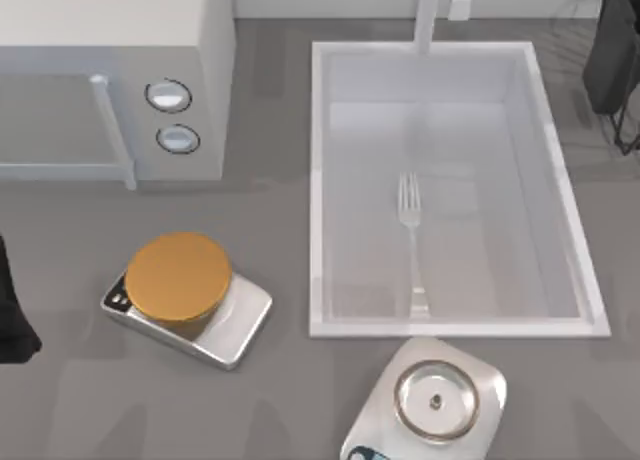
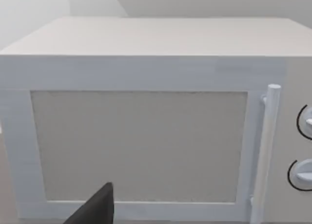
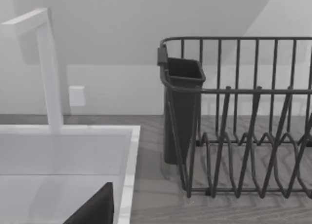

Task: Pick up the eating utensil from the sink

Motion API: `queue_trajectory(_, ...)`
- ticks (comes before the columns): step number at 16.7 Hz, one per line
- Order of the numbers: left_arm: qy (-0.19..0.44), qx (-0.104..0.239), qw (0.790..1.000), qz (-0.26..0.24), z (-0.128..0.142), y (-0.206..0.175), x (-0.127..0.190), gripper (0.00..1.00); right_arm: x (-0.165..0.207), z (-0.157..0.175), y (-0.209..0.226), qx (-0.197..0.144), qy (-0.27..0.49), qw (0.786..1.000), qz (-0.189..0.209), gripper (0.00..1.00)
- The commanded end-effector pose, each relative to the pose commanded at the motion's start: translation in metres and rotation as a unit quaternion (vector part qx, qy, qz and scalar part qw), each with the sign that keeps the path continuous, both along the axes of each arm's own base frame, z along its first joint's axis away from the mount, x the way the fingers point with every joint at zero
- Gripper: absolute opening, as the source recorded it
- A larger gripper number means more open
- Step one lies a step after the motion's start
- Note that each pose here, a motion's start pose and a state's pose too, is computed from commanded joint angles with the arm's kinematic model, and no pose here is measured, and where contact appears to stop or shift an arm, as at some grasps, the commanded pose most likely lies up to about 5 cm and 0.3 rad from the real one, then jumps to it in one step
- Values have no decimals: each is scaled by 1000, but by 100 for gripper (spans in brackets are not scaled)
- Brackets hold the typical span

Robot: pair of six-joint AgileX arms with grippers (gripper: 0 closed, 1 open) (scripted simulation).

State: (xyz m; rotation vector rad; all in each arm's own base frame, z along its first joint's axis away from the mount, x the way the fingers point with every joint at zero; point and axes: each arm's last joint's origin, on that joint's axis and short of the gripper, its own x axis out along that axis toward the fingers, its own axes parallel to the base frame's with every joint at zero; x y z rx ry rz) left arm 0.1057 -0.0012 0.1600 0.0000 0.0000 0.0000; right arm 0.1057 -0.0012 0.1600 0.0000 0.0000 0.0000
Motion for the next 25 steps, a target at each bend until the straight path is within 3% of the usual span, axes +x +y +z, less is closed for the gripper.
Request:
queue_trajectory(8, 0, 0, 1000, 0, 0, 0, 0, 100, 0, 4, 1, 5, 13, 1000, 3, 100)
queue_trajectory(15, 0, 0, 1000, 0, 0, 0, 0, 100, 18, 63, 10, 60, 156, 986, 30, 100)
queue_trajectory(20, 0, 0, 1000, 0, 0, 0, 0, 100, 72, 129, 31, 98, 303, 947, 43, 100)
queue_trajectory(25, 0, 0, 1000, 0, 0, 0, 0, 100, 167, 159, 77, 104, 460, 881, 38, 100)
